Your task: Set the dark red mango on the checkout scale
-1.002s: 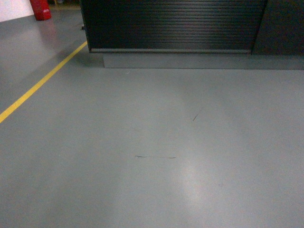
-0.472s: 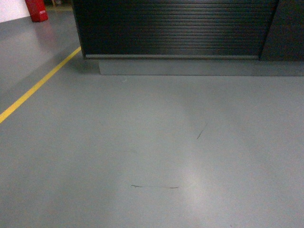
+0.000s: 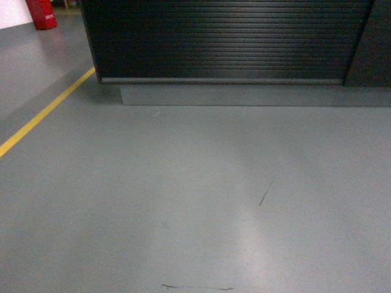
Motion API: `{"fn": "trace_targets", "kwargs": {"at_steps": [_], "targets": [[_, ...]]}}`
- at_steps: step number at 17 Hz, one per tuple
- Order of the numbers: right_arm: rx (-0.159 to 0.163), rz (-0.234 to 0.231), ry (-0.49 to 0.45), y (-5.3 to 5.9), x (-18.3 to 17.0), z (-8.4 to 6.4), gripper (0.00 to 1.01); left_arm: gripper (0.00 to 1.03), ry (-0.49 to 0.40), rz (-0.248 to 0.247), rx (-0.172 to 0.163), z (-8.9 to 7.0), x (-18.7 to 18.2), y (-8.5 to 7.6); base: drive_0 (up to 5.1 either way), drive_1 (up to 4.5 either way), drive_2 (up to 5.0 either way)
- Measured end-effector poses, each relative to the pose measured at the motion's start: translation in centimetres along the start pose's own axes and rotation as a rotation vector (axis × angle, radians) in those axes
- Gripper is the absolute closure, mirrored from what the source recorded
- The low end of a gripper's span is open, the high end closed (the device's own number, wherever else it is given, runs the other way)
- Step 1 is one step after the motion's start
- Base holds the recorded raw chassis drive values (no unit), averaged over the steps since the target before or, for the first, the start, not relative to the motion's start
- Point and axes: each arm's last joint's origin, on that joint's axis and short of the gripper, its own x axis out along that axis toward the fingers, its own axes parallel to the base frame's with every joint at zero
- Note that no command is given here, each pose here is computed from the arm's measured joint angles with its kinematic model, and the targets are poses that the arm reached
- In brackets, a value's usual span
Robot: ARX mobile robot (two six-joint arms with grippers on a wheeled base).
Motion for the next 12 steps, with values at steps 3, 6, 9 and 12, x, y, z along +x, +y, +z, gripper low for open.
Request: {"fn": "trace_targets", "kwargs": {"at_steps": [3,6,9,12], "targets": [[0.0,0.0,0.002,0.0,0.0,-0.01,0.03,0.05,0.002,-0.001,0.0,-0.02,0.0,0.0,0.1,4.38,-4.3],[0.0,0.0,0.0,0.0,0.0,0.0,0.03,0.05,0.0,-0.001,0.0,0.0,0.0,0.0,0.1,4.39,-4.3],[0.0,0.0,0.001,0.0,0.0,-0.01,0.03,0.05,0.0,0.0,0.0,0.0,0.0,0.0,0.0,4.32,-4.3],[0.0,0.001,0.0,0.0,0.0,0.0,0.03,0.05,0.003,0.002,0.0,-0.03,0.0,0.0,0.0,4.33,-4.3]]}}
